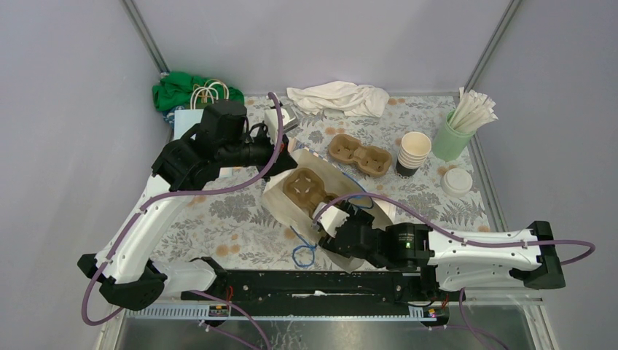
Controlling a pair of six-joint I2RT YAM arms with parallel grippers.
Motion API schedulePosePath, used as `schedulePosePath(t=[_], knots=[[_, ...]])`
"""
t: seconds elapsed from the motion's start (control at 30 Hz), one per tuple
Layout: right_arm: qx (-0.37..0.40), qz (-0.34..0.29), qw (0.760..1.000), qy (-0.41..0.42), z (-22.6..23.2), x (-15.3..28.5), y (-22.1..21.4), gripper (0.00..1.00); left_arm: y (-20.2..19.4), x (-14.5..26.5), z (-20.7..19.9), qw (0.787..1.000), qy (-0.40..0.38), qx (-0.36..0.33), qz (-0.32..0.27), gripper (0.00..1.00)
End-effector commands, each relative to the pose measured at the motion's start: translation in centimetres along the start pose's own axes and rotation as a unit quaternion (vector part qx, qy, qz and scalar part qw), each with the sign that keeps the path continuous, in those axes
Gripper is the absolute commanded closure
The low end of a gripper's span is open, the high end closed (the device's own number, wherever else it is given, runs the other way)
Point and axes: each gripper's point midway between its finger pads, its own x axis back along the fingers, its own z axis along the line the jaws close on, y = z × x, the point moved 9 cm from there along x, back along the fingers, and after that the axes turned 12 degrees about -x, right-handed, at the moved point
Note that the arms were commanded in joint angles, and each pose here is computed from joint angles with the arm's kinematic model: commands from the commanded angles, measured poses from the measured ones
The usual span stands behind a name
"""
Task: Pack the takeout coffee
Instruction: Place the coffee cup on the cup tray.
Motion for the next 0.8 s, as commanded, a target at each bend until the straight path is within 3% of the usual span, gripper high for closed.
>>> schedulePosePath(t=[0.0,0.77], knots=[[0.0,-0.022,1.0,-0.015,0.5,-0.8,0.5,0.73,0.8,0.5,-0.4,0.999,-0.019,-0.024,-0.031,1.0],[0.031,-0.018,0.997,-0.063,1.2,-3.2,-0.2,0.75,0.3,0.4,-1.1,0.998,-0.05,-0.023,-0.031,1.0]])
